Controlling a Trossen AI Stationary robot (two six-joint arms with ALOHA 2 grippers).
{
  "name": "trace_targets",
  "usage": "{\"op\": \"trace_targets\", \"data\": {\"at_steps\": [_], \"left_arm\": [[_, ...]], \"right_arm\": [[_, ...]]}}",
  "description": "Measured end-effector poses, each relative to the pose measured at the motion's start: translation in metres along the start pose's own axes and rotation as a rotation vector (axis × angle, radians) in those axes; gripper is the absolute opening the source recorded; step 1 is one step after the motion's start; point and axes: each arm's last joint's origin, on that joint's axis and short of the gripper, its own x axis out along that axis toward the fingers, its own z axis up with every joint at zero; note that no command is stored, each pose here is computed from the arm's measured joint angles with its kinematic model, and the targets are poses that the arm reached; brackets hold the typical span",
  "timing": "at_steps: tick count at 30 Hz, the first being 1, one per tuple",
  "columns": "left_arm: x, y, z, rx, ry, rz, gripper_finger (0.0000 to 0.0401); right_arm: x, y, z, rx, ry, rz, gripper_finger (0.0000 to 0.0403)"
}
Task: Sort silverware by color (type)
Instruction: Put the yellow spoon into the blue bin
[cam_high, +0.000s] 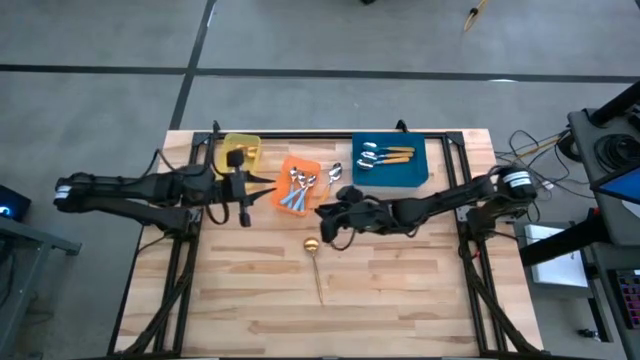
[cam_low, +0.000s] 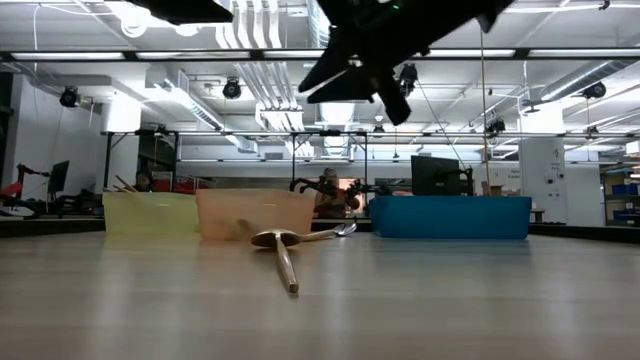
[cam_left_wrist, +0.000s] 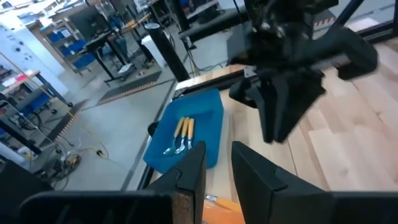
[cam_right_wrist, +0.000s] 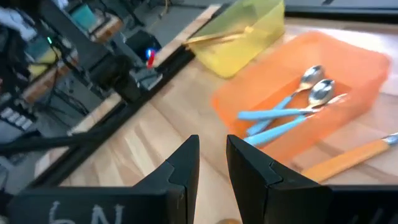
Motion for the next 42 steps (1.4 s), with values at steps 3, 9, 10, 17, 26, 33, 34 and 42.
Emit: {"op": "trace_targets", "data": {"at_steps": [3, 9, 10, 17, 26, 33, 34, 42], "left_arm": [[-0.006, 0.002, 0.0, -0.006, -0.009, 0.003, 0.0059], [-0.018, 0.002, -0.009, -0.055, -0.009, 0.002, 0.0059], [-0.021, 0.002, -0.012, -0.059, -0.013, 0.004, 0.0059], [-0.035, 0.002, -0.022, -0.074, -0.079, 0.027, 0.0059], [-0.05, 0.011, -0.011, -0.049, -0.205, 0.078, 0.0059], [-0.052, 0.01, -0.016, -0.098, -0.207, 0.074, 0.0059], [-0.051, 0.009, -0.018, -0.104, -0.202, 0.071, 0.0059], [-0.045, 0.002, -0.032, -0.113, -0.192, 0.066, 0.0059]], "right_arm": [[0.011, 0.013, 0.005, -0.02, 0.058, -0.057, 0.0072], [0.025, 0.03, 0.015, -0.027, 0.202, -0.239, 0.0072], [0.027, 0.032, 0.016, -0.025, 0.221, -0.265, 0.0072], [0.033, 0.043, 0.023, 0.043, 0.279, -0.376, 0.0056], [0.042, 0.038, 0.015, 0.176, 0.267, -0.435, 0.0023], [0.056, 0.026, 0.002, 0.201, 0.23, -0.512, 0.0011], [0.059, 0.023, 0.001, 0.199, 0.23, -0.521, 0.0011], [0.089, -0.007, -0.011, 0.187, 0.249, -0.627, 0.0011]]}}
